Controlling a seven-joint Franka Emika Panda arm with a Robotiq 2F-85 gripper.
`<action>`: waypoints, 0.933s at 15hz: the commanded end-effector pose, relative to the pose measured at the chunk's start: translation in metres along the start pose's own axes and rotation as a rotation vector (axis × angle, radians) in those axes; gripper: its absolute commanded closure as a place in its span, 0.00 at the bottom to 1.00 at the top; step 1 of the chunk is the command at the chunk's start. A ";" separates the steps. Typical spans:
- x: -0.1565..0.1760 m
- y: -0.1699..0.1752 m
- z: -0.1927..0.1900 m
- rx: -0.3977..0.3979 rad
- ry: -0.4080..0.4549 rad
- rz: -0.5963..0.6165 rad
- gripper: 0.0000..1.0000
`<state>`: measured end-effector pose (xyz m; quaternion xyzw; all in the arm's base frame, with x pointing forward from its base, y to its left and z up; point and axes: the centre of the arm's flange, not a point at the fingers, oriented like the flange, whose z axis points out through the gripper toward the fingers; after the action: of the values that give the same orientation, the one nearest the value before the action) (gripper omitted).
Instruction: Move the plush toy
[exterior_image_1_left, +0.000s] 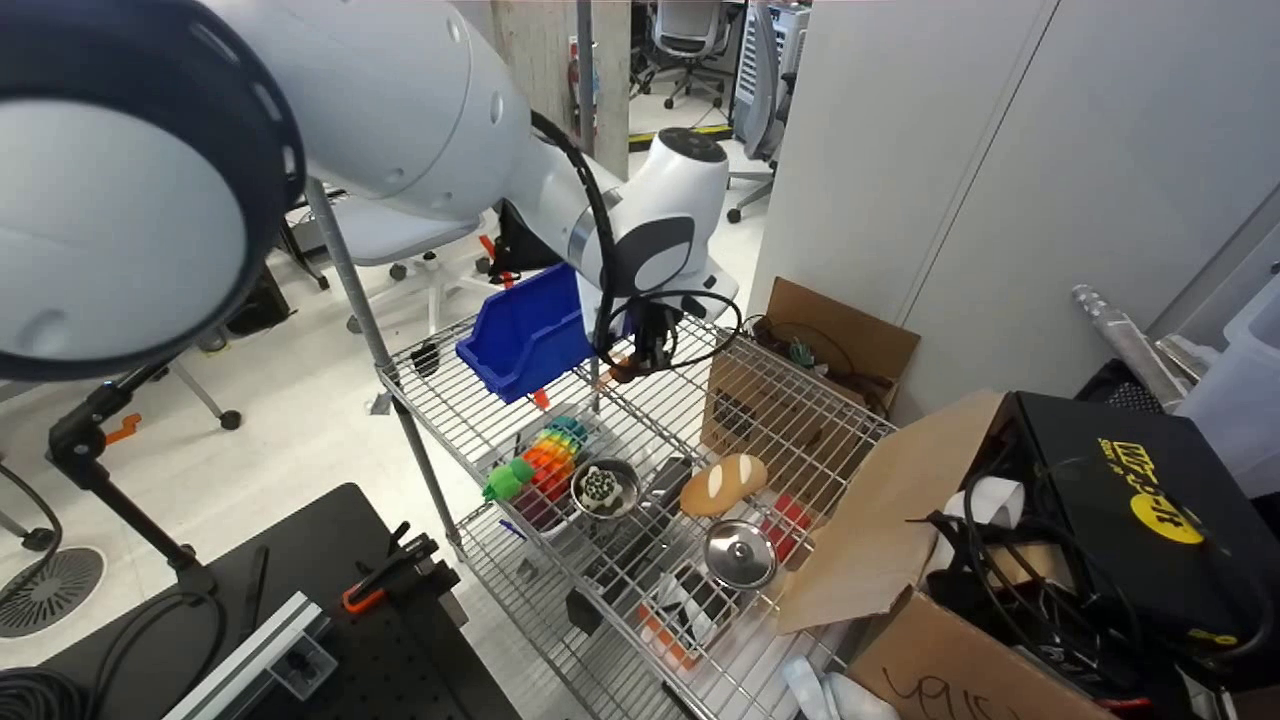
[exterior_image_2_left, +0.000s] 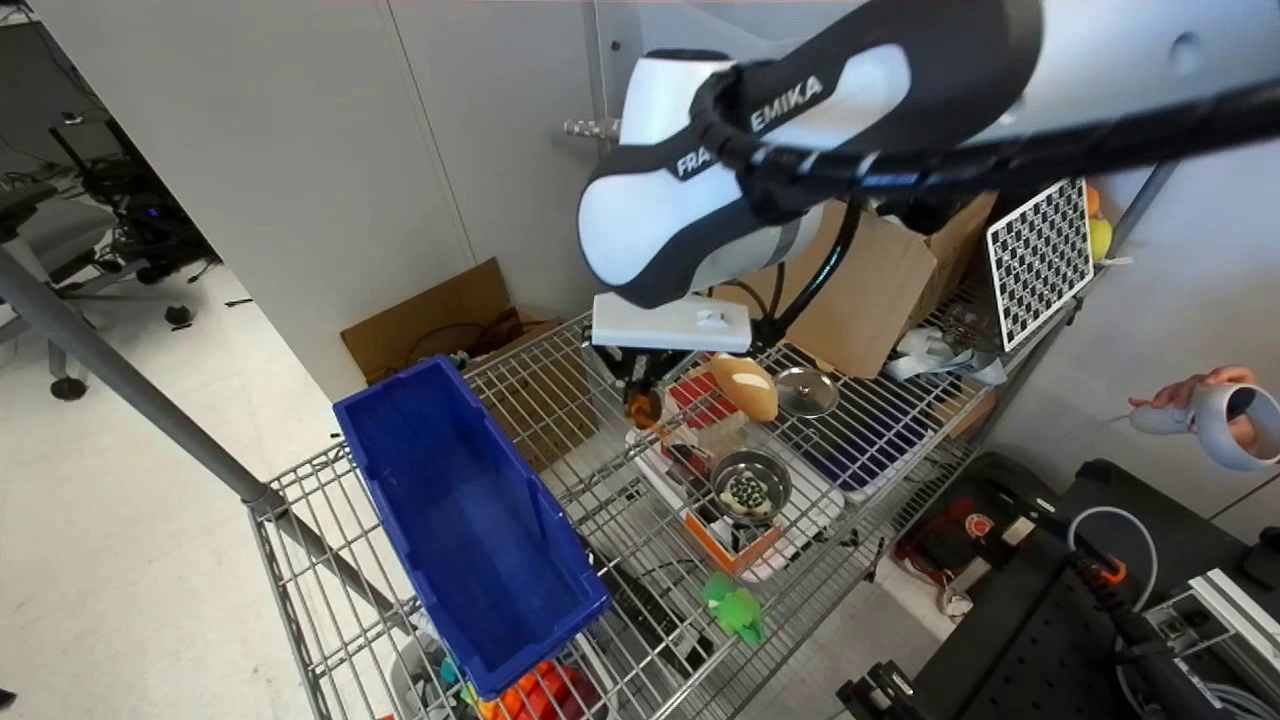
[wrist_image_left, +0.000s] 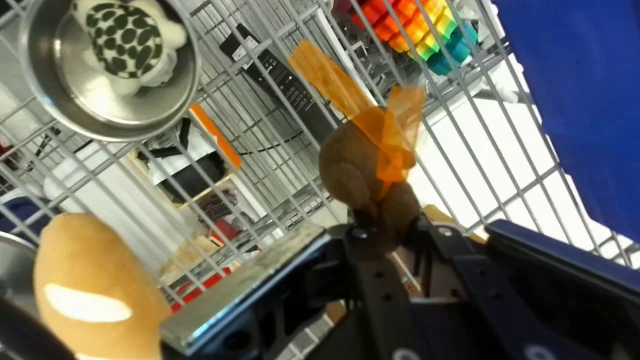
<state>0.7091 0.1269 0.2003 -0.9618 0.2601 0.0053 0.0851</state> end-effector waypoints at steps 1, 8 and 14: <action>0.028 -0.043 0.055 -0.052 -0.021 -0.045 0.95; 0.040 -0.050 0.121 -0.148 -0.042 -0.084 0.50; 0.029 -0.034 0.056 -0.106 -0.079 -0.160 0.07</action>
<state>0.7510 0.1619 0.1075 -0.9775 0.2041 0.0416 0.0332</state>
